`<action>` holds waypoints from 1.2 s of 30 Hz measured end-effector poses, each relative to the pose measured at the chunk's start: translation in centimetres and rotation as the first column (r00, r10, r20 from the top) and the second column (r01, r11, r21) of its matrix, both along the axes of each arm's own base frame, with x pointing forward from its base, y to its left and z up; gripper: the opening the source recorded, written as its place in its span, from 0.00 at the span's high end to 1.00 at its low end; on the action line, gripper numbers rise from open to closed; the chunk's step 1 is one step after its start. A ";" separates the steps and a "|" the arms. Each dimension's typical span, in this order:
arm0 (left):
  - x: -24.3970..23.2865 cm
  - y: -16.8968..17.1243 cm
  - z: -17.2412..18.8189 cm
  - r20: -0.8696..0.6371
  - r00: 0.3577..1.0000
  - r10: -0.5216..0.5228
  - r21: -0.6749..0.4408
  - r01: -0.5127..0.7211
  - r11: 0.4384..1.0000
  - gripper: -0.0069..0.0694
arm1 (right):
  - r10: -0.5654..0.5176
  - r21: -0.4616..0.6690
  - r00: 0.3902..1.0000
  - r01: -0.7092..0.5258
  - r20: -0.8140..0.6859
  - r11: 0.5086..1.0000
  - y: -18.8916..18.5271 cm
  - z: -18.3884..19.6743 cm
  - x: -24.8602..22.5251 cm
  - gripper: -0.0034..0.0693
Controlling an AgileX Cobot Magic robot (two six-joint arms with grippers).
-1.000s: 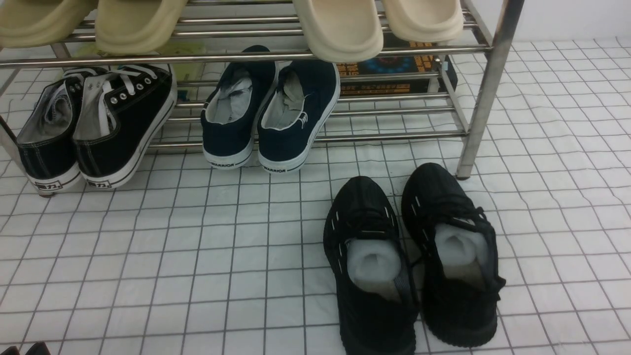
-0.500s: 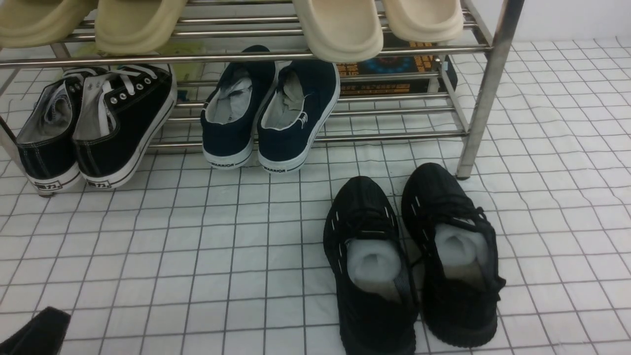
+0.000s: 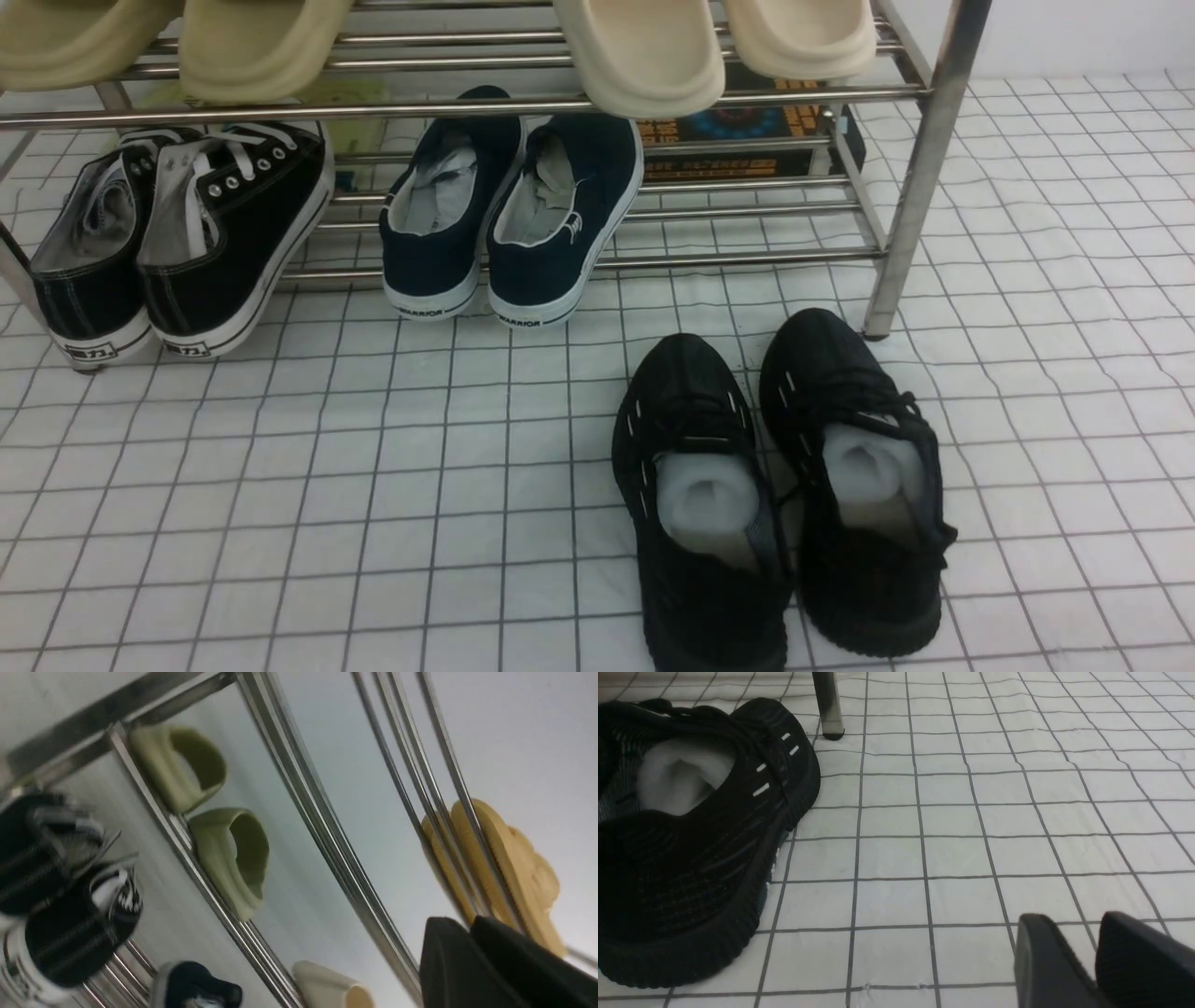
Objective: Take the shoes off the shelf with your hand from the white checkered tablecloth.
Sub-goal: 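Grasp the leftmost shoe on the bottom shelf of the shoe rack with the left gripper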
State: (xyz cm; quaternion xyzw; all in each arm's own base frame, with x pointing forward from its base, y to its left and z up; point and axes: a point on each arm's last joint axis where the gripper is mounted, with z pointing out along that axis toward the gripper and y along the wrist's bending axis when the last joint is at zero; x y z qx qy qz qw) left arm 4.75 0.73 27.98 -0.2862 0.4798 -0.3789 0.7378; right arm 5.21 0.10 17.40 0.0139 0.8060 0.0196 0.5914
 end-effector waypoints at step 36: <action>28.3 7.3 4.5 -0.977 0.213 -0.021 -0.002 0.086 0.996 0.79 | -0.002 0.000 1.000 0.002 0.000 1.000 0.0 0.0 0.0 0.63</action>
